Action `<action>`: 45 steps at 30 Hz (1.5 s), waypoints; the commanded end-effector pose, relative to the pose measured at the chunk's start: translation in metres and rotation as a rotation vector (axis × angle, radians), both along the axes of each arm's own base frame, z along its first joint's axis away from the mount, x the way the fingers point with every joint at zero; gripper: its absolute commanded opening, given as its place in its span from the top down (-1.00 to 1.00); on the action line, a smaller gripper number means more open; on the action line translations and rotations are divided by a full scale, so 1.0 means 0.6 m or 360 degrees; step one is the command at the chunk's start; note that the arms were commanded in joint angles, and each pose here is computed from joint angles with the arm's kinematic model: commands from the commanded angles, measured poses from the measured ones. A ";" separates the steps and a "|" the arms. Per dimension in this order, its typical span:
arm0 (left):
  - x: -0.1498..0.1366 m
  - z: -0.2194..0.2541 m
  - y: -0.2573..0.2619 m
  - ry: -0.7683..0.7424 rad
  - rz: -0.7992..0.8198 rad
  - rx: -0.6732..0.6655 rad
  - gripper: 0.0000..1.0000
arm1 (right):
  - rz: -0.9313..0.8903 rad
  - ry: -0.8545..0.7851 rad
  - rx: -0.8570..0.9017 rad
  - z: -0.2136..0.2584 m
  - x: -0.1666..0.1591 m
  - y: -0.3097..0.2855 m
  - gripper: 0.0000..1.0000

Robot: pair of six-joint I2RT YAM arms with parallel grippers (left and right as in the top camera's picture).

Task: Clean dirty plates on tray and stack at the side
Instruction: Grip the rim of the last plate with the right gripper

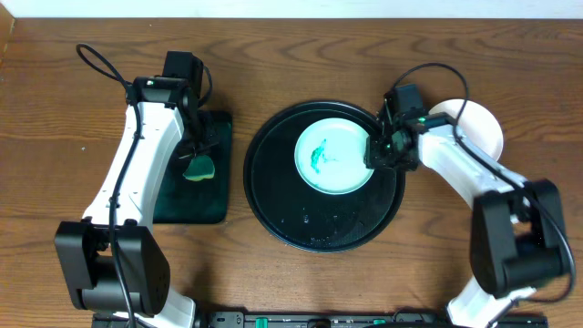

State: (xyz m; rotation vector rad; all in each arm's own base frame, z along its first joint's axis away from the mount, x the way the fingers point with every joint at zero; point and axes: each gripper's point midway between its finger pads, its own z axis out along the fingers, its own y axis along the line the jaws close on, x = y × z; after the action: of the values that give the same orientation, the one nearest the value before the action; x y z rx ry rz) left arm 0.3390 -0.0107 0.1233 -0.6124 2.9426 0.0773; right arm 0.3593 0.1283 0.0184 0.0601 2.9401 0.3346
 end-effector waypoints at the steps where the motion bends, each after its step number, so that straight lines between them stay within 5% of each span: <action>1: -0.004 -0.006 0.004 0.0026 -0.0019 0.0013 0.85 | -0.0014 0.0066 0.0031 -0.039 -0.002 0.013 0.05; 5: -0.004 -0.006 0.004 0.0026 -0.0020 0.0013 0.85 | -0.0080 0.0077 0.0074 -0.056 0.007 0.020 0.30; 7: -0.003 -0.006 0.004 0.0025 -0.0019 0.0013 0.85 | -0.0081 0.0070 0.0081 -0.058 0.010 0.022 0.87; 8: -0.003 -0.006 0.004 0.0025 -0.0019 0.0013 0.85 | -0.0081 0.0070 0.0080 -0.058 0.010 0.022 0.97; 20: 0.008 -0.054 0.009 0.0043 -0.0050 0.0033 0.86 | 0.0002 0.0114 0.0058 -0.060 -0.006 0.019 0.97; 33: -0.013 -0.202 0.041 0.0419 0.0031 0.0070 0.86 | 0.0053 0.0145 0.0045 -0.062 -0.017 0.017 0.97; 45: 0.004 -0.135 0.028 0.0227 -0.0001 0.0067 0.85 | 0.0053 0.0155 0.0043 -0.062 -0.019 0.017 0.97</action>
State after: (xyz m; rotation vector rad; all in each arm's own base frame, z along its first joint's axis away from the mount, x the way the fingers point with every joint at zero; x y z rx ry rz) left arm 0.3361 0.0079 0.0134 -0.6697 3.1457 0.2047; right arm 0.3703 0.1341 0.0028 0.0703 2.9405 0.3759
